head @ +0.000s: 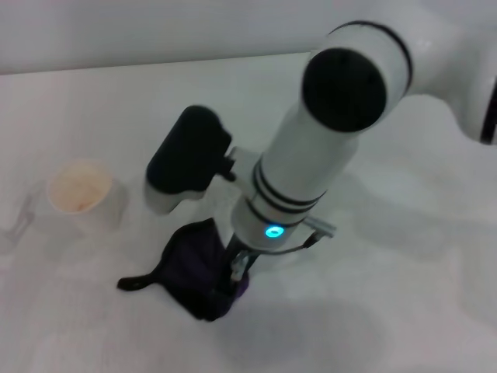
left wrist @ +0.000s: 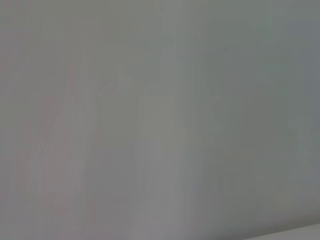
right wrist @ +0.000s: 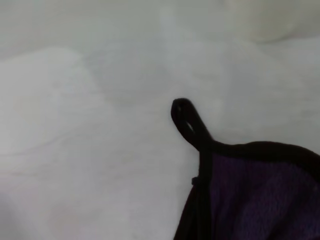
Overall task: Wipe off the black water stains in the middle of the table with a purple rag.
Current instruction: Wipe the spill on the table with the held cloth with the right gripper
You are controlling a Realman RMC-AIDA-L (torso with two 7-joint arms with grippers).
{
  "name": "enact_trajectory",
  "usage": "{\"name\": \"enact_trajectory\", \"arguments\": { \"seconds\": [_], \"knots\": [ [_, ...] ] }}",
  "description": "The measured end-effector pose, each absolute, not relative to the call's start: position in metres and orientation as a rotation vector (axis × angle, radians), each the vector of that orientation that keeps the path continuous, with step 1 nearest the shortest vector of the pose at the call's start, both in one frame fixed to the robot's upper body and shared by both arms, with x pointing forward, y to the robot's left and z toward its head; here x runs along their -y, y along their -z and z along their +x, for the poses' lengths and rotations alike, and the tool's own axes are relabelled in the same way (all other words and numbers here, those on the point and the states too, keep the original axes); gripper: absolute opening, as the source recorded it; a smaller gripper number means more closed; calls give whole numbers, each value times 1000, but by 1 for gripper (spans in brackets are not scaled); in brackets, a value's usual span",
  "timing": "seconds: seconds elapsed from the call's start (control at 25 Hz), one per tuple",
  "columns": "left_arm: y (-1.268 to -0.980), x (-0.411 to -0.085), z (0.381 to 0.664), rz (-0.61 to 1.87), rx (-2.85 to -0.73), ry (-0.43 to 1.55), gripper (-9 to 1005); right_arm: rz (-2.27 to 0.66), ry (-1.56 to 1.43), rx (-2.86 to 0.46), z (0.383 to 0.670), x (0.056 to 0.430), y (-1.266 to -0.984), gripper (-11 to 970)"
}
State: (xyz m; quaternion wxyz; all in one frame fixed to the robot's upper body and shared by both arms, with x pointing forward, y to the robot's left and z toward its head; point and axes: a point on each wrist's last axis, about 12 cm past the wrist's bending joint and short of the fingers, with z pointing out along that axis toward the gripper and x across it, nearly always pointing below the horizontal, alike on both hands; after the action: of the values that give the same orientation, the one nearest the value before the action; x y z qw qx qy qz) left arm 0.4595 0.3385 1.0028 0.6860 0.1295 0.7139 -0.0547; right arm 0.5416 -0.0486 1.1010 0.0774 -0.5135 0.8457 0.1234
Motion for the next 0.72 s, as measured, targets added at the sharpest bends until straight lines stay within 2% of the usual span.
{"name": "enact_trajectory", "arguments": {
  "seconds": [0.24,0.52,0.72],
  "knots": [
    [-1002,-339,458,290,-1603,123,876,-1569,-371,-2503,538,36,-1099,125],
    [-1001,-340,455,285,-1610,119,876,-1449,-182,-2517,574,58,-1111,125],
    [-1000,-340,455,283,-1611,117,876,-1339,3,-2557,599,87,-1114,125]
  ]
}}
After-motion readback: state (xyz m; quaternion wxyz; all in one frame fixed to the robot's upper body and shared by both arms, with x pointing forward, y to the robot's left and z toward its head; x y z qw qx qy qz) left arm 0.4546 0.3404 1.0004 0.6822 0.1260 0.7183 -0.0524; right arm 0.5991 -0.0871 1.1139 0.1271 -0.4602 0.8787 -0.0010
